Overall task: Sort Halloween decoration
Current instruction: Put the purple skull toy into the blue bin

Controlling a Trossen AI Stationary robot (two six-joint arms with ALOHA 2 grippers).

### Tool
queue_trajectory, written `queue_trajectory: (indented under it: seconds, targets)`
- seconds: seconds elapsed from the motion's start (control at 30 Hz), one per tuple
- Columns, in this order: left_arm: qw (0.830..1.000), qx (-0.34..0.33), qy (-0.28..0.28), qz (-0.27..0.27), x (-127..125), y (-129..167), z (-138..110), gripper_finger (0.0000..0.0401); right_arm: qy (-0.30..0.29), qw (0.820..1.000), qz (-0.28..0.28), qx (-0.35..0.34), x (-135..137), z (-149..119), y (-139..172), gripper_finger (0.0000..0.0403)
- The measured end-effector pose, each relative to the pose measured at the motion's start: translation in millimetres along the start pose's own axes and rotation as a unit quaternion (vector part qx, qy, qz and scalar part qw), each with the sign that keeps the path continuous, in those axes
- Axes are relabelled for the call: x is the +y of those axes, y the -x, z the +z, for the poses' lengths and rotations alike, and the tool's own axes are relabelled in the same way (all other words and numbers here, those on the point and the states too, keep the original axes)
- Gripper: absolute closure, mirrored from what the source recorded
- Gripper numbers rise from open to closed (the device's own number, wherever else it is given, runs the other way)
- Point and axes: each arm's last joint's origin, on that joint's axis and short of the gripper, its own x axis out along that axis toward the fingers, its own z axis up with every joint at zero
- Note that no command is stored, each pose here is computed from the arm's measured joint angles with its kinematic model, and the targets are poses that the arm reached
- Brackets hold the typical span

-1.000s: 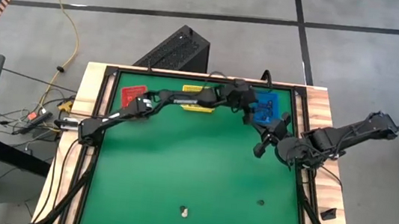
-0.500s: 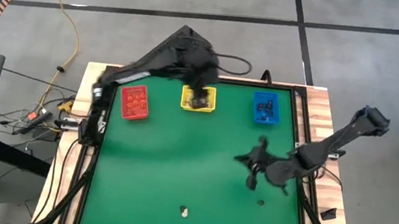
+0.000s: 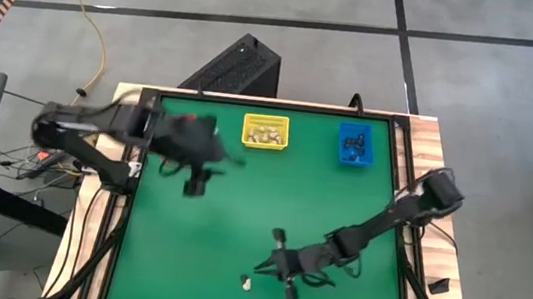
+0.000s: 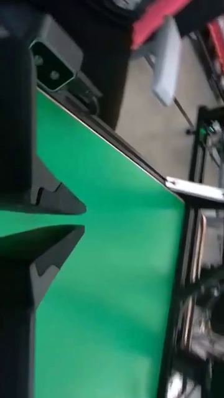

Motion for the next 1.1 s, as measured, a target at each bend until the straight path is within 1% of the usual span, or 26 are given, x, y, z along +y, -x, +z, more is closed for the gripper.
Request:
queue_trajectory:
  seconds: [0.1,0.17,0.23,0.33,0.4,0.47,0.53,0.63,0.73,0.83,1.0,1.1]
  targets:
    - [0.996,-0.080,-0.017,-0.031,-30,-6,-36,0.0224,0.017,0.999,0.033,0.013,0,-9,-22,0.0300]
    - [0.987,-0.151,-0.018,-0.045,-44,-3,-59,0.0224,0.022,0.999,0.039,0.020,-1,-15,-35,0.0270]
    - [0.976,-0.209,-0.019,-0.049,-53,-3,-81,0.0224,0.024,0.999,0.037,0.030,-2,-21,-46,0.0236]
    - [0.963,-0.267,-0.027,-0.039,-61,-13,-112,0.0224,0.023,0.998,0.044,0.041,-5,-29,-57,0.0188]
    - [0.955,-0.294,-0.027,-0.032,-61,-16,-128,0.0224,0.020,0.998,0.048,0.044,-7,-31,-61,0.0166]
    - [0.944,-0.327,-0.019,-0.028,-58,-15,-137,0.0224,0.016,0.998,0.042,0.046,-11,-35,-67,0.0156]
    - [0.943,-0.332,-0.020,-0.020,-56,-18,-148,0.0224,0.015,0.998,0.035,0.058,-16,-42,-71,0.0154]
    - [0.942,-0.335,-0.017,-0.011,-54,-18,-155,0.0224,0.009,0.997,0.033,0.068,-22,-49,-77,0.0157]
    - [0.936,-0.352,-0.011,-0.008,-50,-12,-156,0.0224,0.004,0.997,0.035,0.070,-28,-50,-78,0.0162]
    - [0.937,-0.348,-0.016,-0.007,-50,-12,-157,0.0224,-0.005,0.997,0.032,0.075,-32,-50,-78,0.0165]
    - [0.942,-0.335,-0.028,-0.004,-50,-13,-160,0.0224,-0.023,0.994,0.065,0.081,-31,-51,-78,0.0166]
    - [0.942,-0.335,-0.031,-0.003,-50,-13,-160,0.0224,-0.027,0.994,0.073,0.082,-30,-51,-78,0.0166]
